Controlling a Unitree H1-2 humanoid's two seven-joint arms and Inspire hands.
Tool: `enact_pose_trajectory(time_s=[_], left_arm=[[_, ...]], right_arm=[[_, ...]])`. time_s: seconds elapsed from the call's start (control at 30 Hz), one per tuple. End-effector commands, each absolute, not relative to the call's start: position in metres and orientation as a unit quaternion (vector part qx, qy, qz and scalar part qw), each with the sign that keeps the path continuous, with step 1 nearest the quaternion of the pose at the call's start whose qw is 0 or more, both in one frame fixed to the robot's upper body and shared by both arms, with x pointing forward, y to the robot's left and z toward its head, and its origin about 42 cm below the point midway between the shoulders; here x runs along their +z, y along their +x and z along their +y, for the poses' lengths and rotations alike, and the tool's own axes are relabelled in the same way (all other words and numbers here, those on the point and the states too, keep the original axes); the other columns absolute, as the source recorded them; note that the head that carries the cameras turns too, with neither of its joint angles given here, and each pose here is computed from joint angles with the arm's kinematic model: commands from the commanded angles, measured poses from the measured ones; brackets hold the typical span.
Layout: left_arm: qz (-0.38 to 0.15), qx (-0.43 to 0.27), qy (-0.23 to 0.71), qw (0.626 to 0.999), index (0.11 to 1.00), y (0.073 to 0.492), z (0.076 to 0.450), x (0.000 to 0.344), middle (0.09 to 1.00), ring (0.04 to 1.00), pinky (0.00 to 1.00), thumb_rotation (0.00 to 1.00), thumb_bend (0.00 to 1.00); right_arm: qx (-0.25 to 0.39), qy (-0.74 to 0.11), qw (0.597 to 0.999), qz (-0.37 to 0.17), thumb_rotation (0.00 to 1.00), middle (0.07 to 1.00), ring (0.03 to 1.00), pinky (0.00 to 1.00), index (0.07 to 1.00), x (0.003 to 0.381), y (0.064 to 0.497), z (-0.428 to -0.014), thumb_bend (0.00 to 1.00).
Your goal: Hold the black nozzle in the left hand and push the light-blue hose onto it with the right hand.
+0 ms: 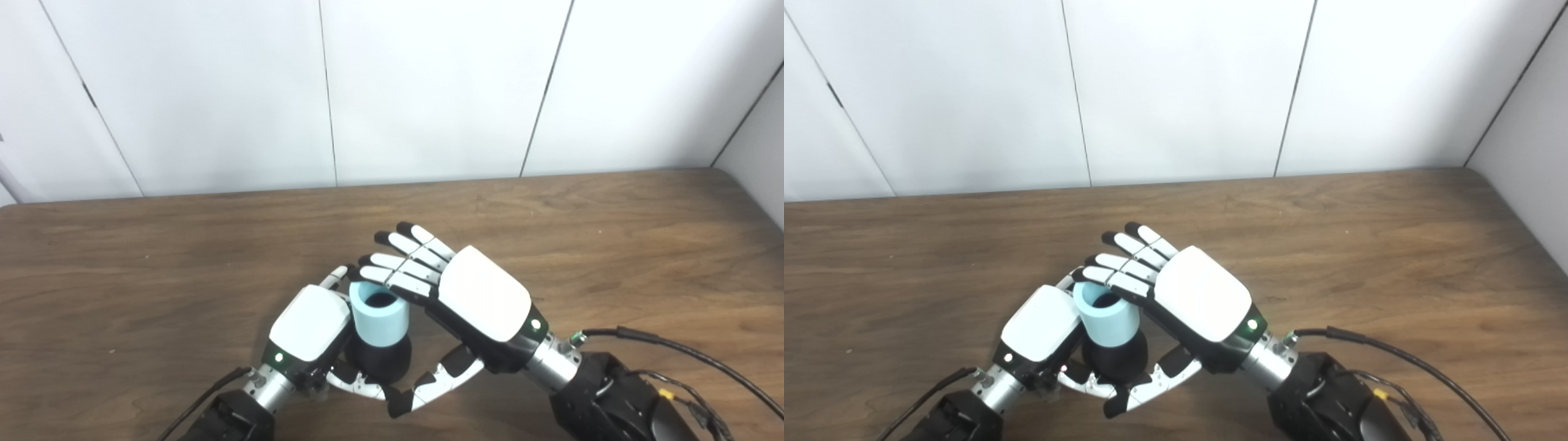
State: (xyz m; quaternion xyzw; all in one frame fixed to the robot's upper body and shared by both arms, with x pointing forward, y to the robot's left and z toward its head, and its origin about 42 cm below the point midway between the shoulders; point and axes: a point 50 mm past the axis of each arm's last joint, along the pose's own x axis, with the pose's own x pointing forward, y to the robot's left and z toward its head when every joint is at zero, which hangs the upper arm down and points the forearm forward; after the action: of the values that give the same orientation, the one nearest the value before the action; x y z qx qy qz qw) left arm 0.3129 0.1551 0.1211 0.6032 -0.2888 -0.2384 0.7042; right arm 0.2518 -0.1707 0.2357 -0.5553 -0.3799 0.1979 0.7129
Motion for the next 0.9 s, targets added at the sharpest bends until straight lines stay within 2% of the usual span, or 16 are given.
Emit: enact_pose_trajectory(time_s=[0.0,0.1,0.27,0.57,0.87], left_arm=[[-0.216,-0.331,0.631,0.668,0.528,0.281,0.16,0.072,0.434,0.536,0.92,0.0,0.52],[-0.214,-0.332,0.634,0.665,0.528,0.281,0.16,0.073,0.435,0.539,0.92,0.0,0.52],[-0.217,-0.333,0.634,0.663,0.529,0.281,0.16,0.073,0.434,0.535,0.92,0.0,0.52],[-0.219,-0.332,0.635,0.662,0.53,0.281,0.161,0.074,0.433,0.539,0.91,0.0,0.52],[-0.22,-0.33,0.635,0.663,0.516,0.282,0.164,0.069,0.449,0.523,0.91,0.0,0.52]], right_arm=[[0.281,-0.618,0.664,-0.313,0.92,0.845,0.938,0.98,0.783,0.197,0.243,-0.18,0.87],[0.286,-0.639,0.647,-0.301,0.98,0.888,0.966,0.99,0.832,0.195,0.242,-0.18,0.83],[0.298,-0.667,0.628,-0.268,1.0,0.964,0.999,1.0,0.917,0.189,0.239,-0.179,0.8],[0.321,-0.678,0.618,-0.235,1.0,0.992,1.0,1.0,0.953,0.182,0.234,-0.177,0.8],[0.355,-0.66,0.637,-0.179,1.0,1.0,1.0,0.99,0.988,0.171,0.228,-0.177,0.83]])
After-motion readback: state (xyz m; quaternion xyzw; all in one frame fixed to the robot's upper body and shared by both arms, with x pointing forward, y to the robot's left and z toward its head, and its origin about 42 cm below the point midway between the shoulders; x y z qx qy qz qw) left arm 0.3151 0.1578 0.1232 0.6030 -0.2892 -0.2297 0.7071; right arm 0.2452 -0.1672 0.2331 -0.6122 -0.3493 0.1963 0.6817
